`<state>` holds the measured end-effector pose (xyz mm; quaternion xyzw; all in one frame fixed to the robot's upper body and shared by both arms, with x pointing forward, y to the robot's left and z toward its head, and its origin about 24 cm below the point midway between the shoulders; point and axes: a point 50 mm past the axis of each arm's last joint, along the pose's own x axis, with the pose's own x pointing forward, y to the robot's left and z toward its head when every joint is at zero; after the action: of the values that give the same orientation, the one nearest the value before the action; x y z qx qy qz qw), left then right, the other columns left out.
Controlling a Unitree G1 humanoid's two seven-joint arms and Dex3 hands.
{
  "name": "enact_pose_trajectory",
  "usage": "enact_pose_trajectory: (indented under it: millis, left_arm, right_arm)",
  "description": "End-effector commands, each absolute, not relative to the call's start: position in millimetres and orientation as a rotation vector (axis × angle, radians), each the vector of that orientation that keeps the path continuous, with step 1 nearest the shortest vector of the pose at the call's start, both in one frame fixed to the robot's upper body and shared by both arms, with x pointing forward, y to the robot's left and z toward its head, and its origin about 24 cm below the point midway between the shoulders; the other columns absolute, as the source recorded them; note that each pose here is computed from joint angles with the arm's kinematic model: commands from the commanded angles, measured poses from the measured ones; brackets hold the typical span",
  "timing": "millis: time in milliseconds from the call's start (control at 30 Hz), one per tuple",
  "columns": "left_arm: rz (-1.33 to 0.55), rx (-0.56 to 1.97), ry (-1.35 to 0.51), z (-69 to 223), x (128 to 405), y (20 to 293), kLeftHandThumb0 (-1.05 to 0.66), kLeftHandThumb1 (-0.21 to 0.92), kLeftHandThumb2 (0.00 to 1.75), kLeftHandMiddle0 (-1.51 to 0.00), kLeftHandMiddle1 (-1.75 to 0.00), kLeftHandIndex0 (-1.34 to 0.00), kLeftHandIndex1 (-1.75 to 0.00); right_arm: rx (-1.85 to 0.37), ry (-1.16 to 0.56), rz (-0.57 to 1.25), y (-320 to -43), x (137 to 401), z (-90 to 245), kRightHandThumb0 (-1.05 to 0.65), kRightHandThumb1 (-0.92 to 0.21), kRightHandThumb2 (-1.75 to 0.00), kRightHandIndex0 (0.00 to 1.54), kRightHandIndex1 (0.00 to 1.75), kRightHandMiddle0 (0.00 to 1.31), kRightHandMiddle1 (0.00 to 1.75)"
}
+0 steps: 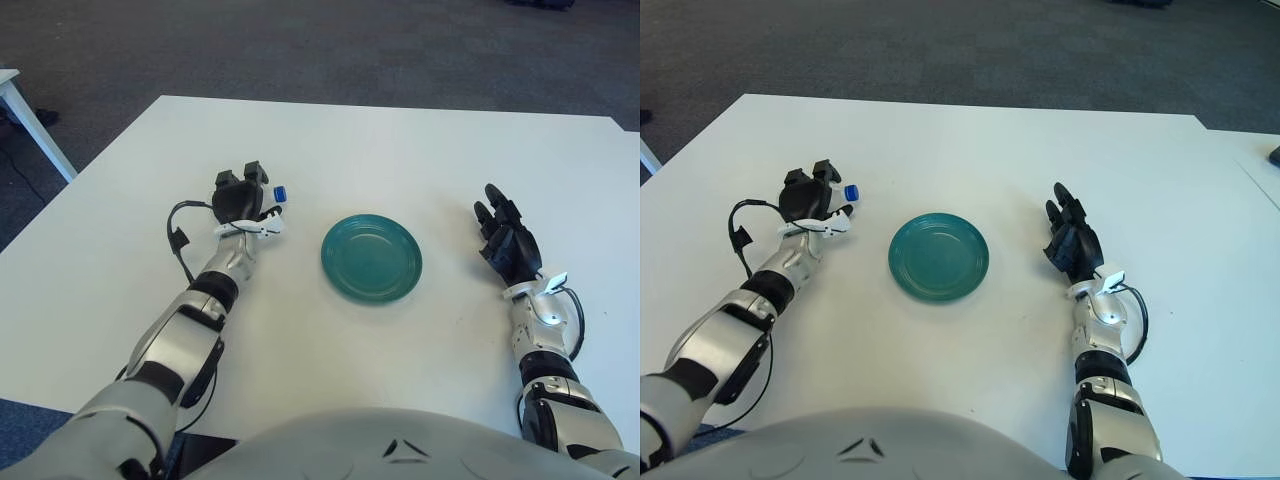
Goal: Put the bottle into the plate.
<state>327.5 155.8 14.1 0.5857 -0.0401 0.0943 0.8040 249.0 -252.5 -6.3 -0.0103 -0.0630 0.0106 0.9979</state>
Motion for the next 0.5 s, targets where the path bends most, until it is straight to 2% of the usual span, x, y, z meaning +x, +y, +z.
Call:
enact_pose_trajectory:
  millis: [0,467]
  left_arm:
    - [0.135,1.302,-0.024,-2.3,311.1,155.0,0.00,0.11,1.52,-0.80,-1.64,-0.54,-1.75]
    - [0.128,1.345,-0.150,34.3,295.6,128.9,0.00,0.16,1.50,-0.73,-1.74,-0.50,-1.75]
  right_arm:
    - [0.040,-0.039,-0.014,-245.7,229.8,-31.7,-1.03,-0.92,-1.13,0.08,0.00,0.00,0.19]
    - [0.040,-0.039,-0.012,-239.6,229.4,-33.6,-1.03,-0.92,-1.13,0.08,0.00,0.00,0.19]
